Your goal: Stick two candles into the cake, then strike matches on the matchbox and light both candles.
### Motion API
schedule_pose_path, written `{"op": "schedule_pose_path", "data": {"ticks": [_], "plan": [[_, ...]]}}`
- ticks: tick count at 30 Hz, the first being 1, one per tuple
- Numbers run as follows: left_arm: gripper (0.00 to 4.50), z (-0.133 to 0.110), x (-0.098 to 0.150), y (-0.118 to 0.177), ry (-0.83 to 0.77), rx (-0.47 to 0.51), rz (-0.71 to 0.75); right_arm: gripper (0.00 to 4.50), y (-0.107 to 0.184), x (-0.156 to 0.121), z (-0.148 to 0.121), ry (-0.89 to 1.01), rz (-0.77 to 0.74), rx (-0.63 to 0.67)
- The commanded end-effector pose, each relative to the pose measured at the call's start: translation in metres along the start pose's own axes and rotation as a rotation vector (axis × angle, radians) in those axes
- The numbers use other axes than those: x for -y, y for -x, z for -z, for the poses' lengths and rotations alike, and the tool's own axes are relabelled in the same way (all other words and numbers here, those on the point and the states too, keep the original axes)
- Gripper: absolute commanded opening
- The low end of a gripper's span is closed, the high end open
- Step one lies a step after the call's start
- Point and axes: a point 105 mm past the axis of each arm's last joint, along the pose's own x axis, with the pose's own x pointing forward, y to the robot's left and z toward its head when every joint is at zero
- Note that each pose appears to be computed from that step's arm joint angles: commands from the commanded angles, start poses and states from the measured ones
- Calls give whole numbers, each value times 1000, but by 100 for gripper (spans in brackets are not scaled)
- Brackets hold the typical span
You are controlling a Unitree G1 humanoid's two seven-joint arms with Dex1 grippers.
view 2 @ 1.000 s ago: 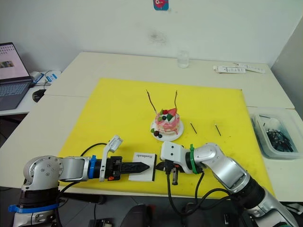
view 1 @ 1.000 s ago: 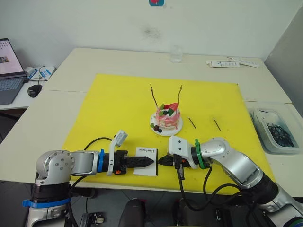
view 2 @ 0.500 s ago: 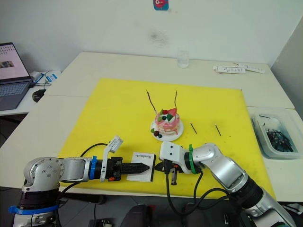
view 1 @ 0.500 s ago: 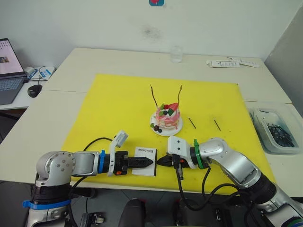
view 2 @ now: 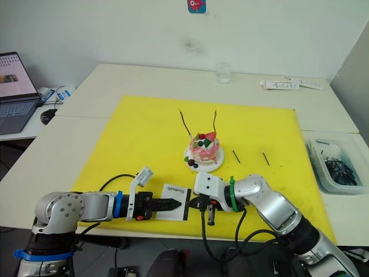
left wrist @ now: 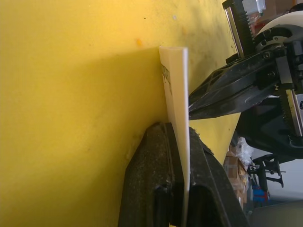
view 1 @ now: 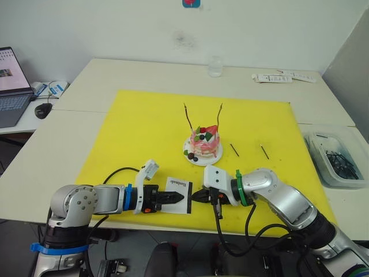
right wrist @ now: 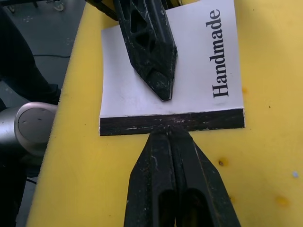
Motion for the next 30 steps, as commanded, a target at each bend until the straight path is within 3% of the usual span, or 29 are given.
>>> {"op": "schedule_pose_path", "data": {"ticks": [1, 6, 12, 30], "plan": [[3, 14, -13, -4, 38, -58, -66, 0, 3, 2, -1, 10, 17, 8], [3, 16, -16, -3, 54, -57, -80, 0, 2, 0, 2, 12, 16, -8], [167, 16, -20, -1, 64, -59, -101, 0, 0, -1, 4, 12, 9, -15], [167, 16, -20, 1, 88, -62, -86, 0, -8, 2, -3, 19, -24, 0]]}}
